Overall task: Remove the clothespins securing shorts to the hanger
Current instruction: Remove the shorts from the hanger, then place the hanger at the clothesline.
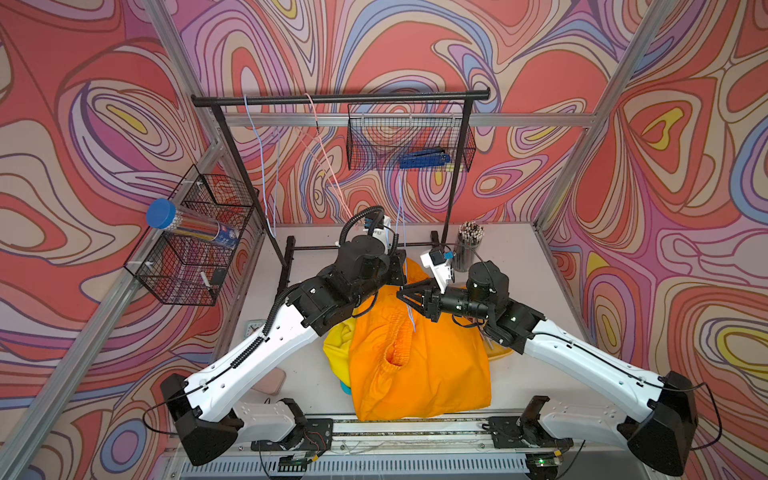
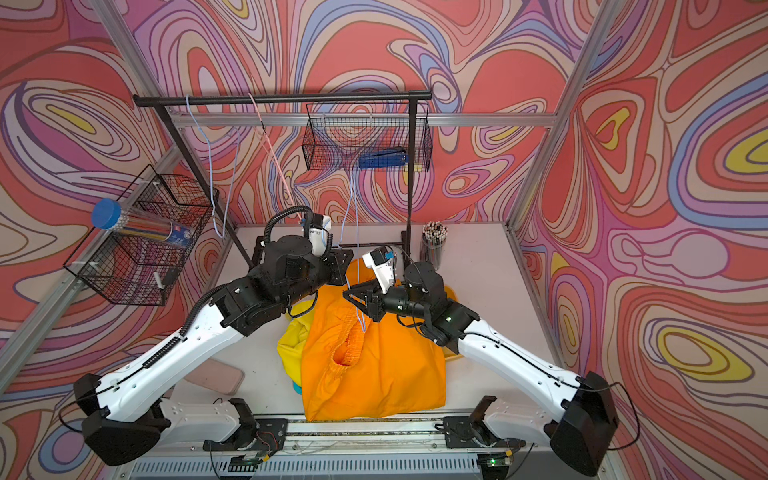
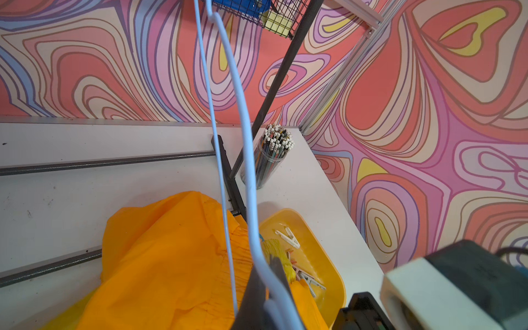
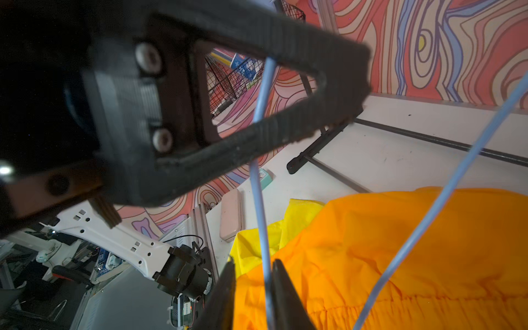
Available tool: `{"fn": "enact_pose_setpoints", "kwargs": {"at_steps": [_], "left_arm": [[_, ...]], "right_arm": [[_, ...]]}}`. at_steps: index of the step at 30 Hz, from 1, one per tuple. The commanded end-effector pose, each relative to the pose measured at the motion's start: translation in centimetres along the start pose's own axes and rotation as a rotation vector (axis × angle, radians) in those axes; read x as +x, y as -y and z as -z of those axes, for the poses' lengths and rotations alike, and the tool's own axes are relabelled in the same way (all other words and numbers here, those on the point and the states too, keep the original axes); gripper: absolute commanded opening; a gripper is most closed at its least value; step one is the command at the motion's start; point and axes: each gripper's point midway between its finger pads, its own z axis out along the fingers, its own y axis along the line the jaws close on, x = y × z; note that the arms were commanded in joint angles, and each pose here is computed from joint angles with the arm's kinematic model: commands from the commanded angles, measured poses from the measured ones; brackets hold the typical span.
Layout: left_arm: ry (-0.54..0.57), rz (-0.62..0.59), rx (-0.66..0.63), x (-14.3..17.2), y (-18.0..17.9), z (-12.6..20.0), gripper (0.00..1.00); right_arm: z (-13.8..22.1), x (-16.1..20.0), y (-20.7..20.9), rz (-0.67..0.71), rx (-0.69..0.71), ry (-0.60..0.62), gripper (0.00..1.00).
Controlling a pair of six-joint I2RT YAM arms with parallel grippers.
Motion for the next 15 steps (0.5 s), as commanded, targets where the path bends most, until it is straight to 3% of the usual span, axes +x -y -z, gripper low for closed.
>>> {"fn": "enact_pose_setpoints", "kwargs": {"at_steps": [1, 2, 5, 15], "left_arm": [[0.028, 0.030, 0.037, -0.7, 0.4, 0.6, 0.00], [0.030, 0.030, 0.041, -0.8, 0.5, 0.8, 0.00], [0.025, 0.022, 0.049, -0.8, 0.5, 1.1, 0.03], [0.016, -0.009, 0.025, -0.4, -1.2, 5.6, 0.62]], "right_arm": [[-0.4, -2.0, -1.9, 0.031, -0.078, 0.045, 0.05], [-0.5, -2.1, -2.0, 0.028, -0.084, 0.044, 0.00], [-0.9, -2.4, -2.1, 0.014, -0.100, 0.047, 0.00], [-2.1, -5.4, -2.9, 0.034, -0.116, 0.060, 0.00]]}}
